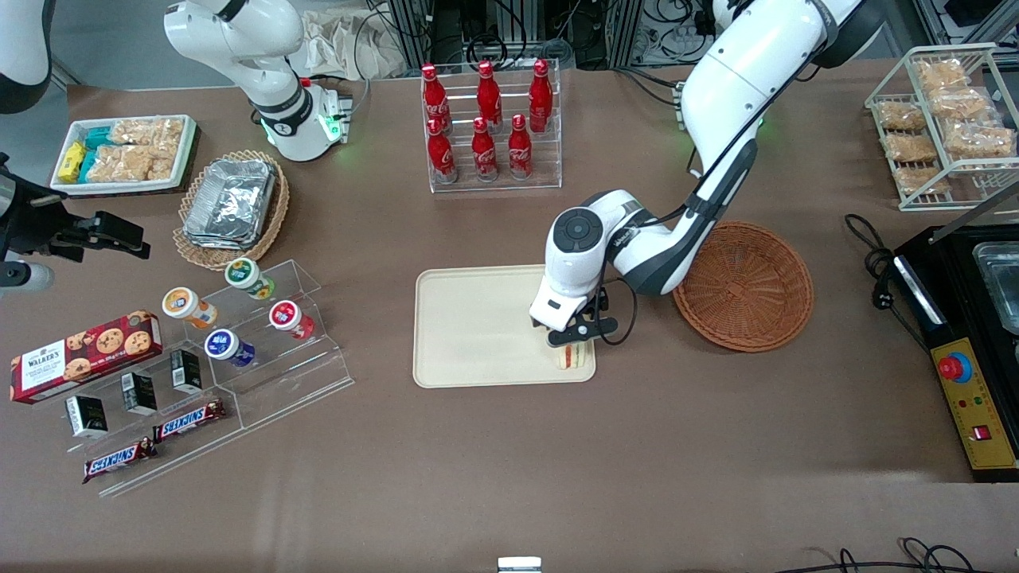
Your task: Place sandwich from basket to tray
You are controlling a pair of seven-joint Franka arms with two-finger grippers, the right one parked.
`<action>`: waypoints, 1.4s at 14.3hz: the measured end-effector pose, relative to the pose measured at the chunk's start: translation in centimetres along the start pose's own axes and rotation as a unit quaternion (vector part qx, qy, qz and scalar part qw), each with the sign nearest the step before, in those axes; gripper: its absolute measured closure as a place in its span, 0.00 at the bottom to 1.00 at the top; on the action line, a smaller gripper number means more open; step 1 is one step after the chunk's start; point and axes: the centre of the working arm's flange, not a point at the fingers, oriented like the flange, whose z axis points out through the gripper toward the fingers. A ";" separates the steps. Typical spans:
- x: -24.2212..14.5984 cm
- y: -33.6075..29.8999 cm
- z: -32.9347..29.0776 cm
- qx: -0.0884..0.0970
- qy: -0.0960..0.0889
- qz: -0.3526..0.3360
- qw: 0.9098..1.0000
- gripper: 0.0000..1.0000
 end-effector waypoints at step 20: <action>11.1 -35.9 -30.9 -0.022 -0.058 0.182 0.981 0.00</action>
